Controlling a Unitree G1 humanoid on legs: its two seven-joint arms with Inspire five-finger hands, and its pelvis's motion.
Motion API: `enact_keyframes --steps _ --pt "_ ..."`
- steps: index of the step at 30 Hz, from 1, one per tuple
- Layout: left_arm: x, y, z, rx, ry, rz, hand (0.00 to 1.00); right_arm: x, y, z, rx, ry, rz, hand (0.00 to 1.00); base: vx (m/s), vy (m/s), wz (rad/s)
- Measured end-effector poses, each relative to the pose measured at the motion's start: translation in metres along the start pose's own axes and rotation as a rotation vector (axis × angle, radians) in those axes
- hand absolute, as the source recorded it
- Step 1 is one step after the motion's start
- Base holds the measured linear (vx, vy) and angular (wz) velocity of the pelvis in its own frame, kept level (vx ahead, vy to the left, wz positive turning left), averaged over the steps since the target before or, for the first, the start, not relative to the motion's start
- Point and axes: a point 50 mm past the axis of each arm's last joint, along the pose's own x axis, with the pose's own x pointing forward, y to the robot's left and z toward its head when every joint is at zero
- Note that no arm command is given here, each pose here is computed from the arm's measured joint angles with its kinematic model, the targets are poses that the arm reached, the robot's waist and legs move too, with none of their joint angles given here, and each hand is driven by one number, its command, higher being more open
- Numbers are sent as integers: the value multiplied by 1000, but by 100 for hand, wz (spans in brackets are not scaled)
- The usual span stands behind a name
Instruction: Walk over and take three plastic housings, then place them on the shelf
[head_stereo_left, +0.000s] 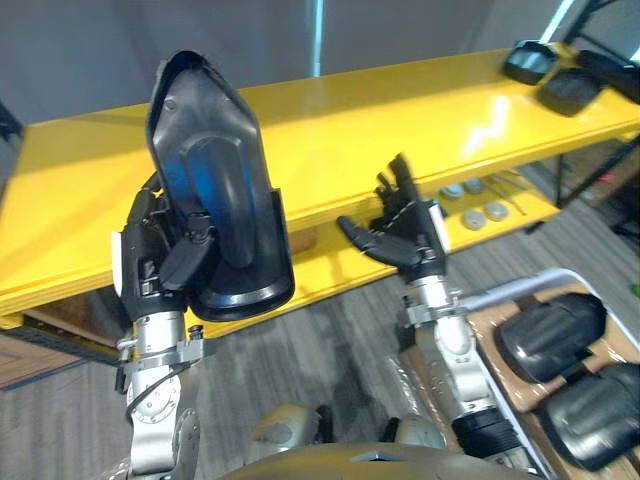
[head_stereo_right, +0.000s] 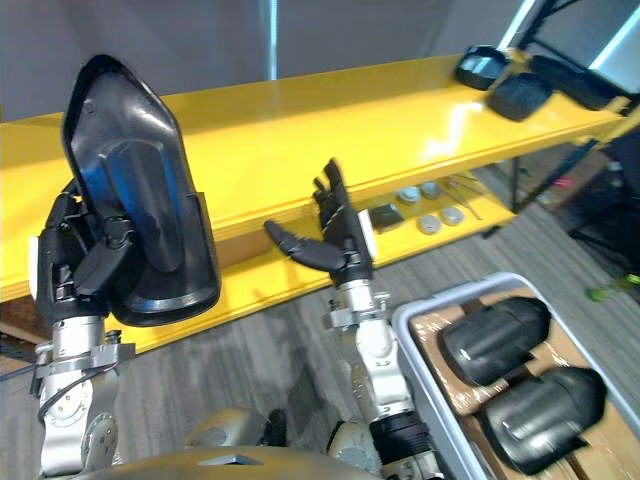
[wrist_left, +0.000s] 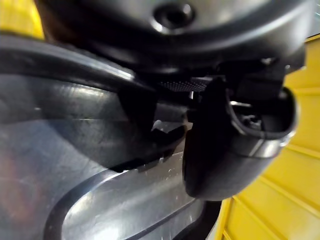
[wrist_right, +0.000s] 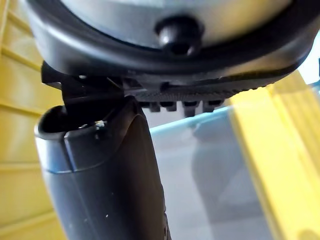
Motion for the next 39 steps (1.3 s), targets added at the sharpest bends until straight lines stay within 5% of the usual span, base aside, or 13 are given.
enact_keyframes --steps 9,16,25,30,35,39 --pt "-8 4 -10 -26 45 66 0 13 -24 47 -87 -176 65 100 314 67 72" --pt "13 -16 -15 -49 20 -89 0 -2 -59 62 -132 -250 -153 100 209 116 34" --pt "23 -37 -16 -12 69 -315 0 -14 -63 73 -132 -295 -279 100 108 189 -16" --pt "24 -68 -14 -61 116 -464 0 -36 -70 81 -158 -293 -359 100 -15 -12 -35" --pt "47 -96 -13 -56 134 -532 0 -51 -74 75 -167 -193 -389 100 -68 -6 -41" --pt "86 -101 -24 11 134 -351 0 -62 -77 69 -169 -119 -401 100 -40 -4 -44"
